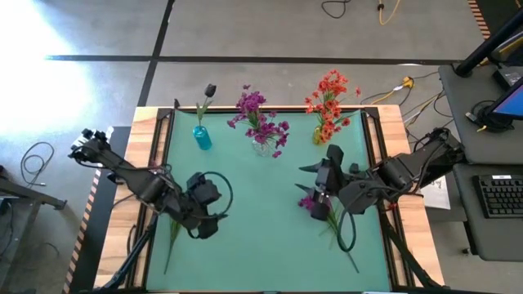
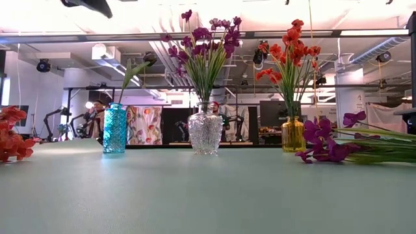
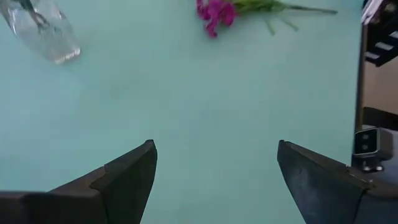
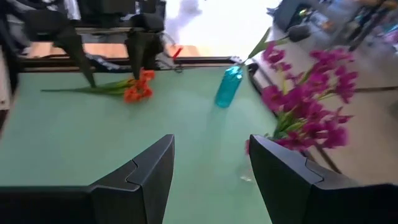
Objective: Sort flowers into vase by color
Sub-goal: Put the orange flowers into the blue flower vase
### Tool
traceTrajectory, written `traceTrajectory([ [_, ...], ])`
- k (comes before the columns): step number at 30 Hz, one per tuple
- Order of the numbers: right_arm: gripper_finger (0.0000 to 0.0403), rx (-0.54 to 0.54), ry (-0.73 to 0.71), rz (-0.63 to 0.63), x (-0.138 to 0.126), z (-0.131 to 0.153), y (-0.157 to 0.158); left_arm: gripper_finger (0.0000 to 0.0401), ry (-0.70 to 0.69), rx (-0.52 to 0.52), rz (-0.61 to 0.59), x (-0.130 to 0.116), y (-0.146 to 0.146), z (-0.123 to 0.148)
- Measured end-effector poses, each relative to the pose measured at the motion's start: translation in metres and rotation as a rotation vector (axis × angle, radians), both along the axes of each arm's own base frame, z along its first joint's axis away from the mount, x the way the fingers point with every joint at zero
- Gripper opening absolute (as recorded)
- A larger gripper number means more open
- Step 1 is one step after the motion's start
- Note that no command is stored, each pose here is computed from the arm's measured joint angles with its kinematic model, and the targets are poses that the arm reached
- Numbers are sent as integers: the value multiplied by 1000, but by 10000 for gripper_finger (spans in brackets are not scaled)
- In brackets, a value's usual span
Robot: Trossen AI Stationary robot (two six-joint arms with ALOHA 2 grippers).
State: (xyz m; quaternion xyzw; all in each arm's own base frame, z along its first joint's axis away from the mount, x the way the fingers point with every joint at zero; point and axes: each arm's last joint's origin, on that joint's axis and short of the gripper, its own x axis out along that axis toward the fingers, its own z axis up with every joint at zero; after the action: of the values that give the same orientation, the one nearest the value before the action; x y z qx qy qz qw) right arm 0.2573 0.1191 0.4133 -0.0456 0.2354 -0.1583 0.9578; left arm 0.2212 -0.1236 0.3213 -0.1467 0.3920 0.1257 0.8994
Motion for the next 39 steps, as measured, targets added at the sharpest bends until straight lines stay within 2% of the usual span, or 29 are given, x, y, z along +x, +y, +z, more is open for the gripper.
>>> traceTrajectory([
  [12,201,28,16,24,0,-2,2,318,89,-15,-1,12,-16,-22],
  [17,201,33,14,22,0,-2,2,318,157,-92,27,15,-21,-32],
  [21,201,49,11,21,-1,-2,3,318,255,-135,81,11,-27,-43],
  [32,201,57,26,42,-2,-3,4,318,491,-134,303,-2,-41,-71],
  [39,201,46,47,41,-3,-4,4,318,544,-114,380,-10,-48,-79],
])
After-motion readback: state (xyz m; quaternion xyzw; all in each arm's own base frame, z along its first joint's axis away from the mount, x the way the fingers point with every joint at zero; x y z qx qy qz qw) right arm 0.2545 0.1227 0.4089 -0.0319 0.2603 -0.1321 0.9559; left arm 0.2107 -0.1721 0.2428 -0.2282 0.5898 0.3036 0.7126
